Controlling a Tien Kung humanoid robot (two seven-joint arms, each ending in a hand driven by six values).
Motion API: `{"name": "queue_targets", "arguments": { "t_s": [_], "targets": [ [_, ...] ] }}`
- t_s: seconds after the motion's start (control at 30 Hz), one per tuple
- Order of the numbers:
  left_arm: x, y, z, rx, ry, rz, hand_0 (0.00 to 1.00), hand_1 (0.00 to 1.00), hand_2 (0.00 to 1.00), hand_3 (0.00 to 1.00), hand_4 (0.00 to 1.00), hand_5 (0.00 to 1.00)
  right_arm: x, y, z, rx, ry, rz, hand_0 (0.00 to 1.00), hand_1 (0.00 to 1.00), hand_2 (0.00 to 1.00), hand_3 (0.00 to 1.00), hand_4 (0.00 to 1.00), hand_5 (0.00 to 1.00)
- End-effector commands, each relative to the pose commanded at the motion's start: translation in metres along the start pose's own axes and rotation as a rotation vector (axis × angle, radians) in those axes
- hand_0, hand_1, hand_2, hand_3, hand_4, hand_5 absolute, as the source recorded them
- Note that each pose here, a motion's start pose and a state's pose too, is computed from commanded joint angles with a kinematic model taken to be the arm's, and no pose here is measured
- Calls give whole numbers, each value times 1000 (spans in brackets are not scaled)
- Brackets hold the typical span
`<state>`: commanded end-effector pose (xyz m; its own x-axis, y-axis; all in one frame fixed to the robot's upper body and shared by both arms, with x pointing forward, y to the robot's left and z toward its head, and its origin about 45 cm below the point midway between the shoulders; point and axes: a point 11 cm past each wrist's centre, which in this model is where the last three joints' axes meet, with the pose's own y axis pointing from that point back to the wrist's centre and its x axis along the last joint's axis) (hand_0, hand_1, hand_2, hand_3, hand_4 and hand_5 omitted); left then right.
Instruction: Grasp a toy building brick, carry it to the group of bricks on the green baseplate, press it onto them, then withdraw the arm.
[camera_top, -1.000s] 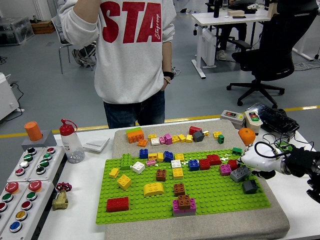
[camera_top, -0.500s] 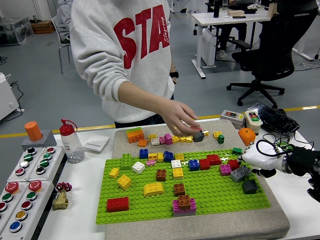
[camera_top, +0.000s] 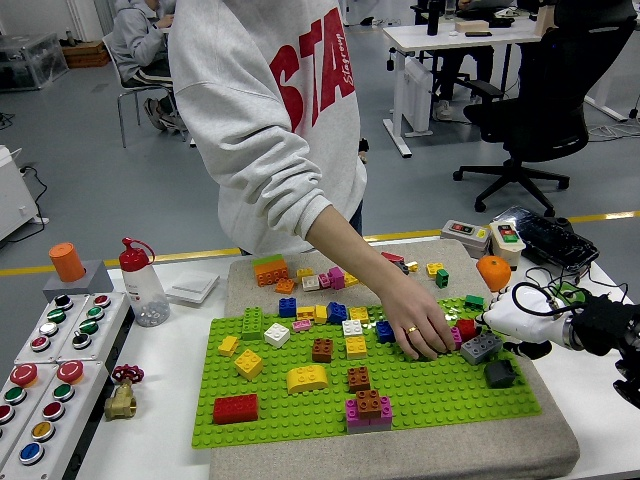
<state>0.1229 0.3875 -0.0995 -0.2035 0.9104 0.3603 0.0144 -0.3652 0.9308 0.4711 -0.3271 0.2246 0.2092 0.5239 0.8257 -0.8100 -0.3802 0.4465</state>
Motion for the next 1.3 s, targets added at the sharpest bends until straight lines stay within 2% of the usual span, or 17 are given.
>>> {"name": "queue_targets", "arguments": {
  "t_s": [0.63, 0.93, 1.13, 1.17, 1.3],
  "targets": [
    [-2, 1, 4, -7, 2, -3, 632, 598, 612, 418, 335, 978, 2, -3, -2, -1, -6, 6, 737, 688, 679, 701, 597, 52],
    [-3, 1, 3, -4, -1, -5, 632, 598, 612, 418, 335, 978, -3, -6, -7, 7, -5, -2, 737, 684, 679, 699, 598, 54],
    [-4, 1, 0, 3, -5, -7, 632, 598, 613, 421, 335, 978, -8, -7, -10, 11, -6, -4, 737, 679, 674, 687, 597, 54],
    [-4, 1, -1, 4, -5, -7, 632, 598, 615, 422, 334, 977, -8, -7, -11, 13, -6, -2, 715, 657, 647, 644, 593, 55],
    [-4, 0, -3, 9, -8, -7, 632, 598, 615, 422, 334, 977, -9, -9, -15, 20, -9, 8, 715, 657, 647, 644, 593, 55]
  ]
}}
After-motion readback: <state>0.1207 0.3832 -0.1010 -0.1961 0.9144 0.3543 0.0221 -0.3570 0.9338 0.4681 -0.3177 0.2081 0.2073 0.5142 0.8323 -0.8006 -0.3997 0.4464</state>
